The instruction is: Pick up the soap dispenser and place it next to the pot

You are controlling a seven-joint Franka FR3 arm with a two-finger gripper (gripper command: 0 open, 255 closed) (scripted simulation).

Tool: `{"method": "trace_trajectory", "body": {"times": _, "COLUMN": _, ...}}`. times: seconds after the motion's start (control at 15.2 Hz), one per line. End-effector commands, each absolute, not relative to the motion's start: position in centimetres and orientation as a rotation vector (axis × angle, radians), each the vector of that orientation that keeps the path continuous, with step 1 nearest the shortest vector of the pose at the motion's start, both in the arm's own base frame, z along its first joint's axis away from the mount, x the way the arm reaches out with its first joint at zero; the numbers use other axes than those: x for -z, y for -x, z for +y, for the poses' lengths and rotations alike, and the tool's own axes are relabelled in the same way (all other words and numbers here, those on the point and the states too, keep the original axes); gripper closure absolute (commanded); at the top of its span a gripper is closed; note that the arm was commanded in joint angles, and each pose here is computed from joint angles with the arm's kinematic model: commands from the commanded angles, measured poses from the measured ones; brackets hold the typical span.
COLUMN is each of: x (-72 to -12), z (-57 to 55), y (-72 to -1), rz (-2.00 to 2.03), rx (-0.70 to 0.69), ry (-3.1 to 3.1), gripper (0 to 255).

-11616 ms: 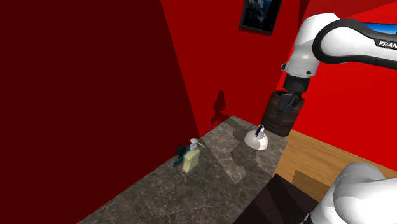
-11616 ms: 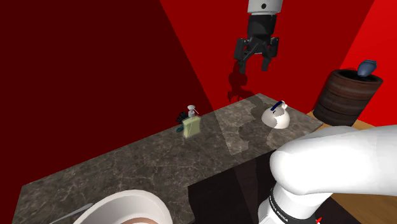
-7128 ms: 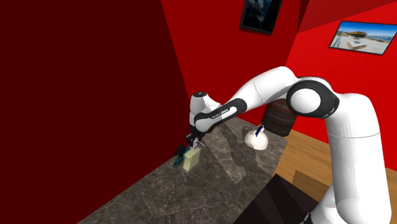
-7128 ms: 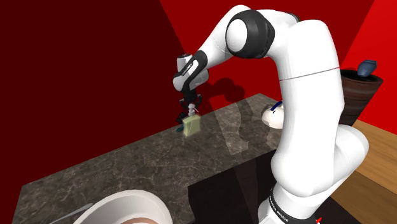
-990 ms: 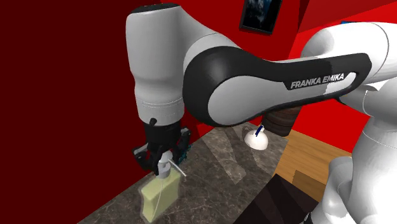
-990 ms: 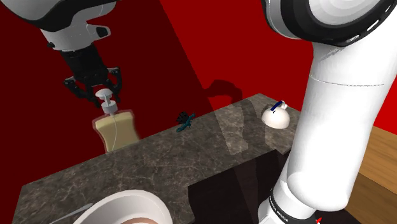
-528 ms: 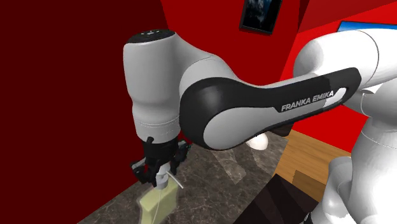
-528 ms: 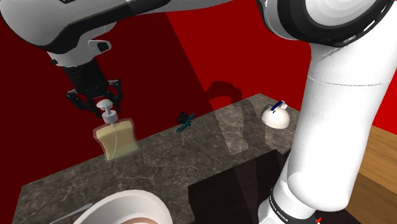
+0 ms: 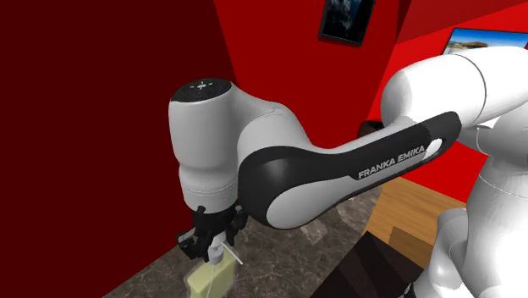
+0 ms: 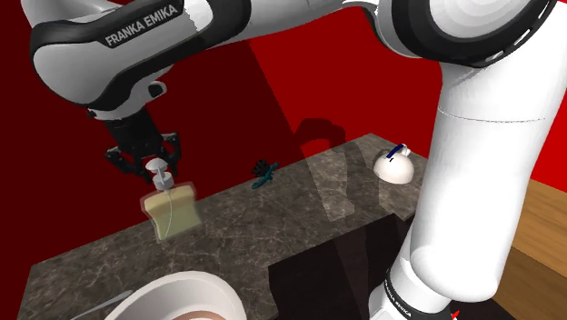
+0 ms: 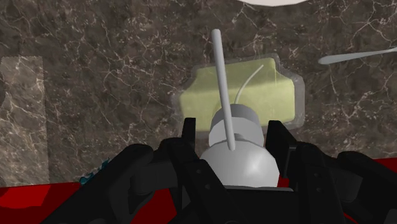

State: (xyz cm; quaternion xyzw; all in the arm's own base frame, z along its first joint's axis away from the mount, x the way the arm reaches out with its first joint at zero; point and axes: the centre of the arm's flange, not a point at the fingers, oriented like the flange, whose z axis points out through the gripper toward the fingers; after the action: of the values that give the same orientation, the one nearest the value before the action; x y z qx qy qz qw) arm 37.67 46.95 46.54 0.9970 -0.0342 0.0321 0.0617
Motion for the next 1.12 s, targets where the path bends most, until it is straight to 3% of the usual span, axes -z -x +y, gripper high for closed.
{"method": "trace_trajectory", "body": {"times": 0.0, "x": -45.5, "z": 47.0, "y": -37.6, "rz": -0.103, "rx": -0.098, "ry": -3.016, "gripper": 255}}
{"method": "trace_trajectory", "body": {"times": 1.06, "x": -37.1, "z": 47.0, "y": -37.6, "rz": -0.103, "rx": -0.098, "ry": -3.016, "gripper": 255}}
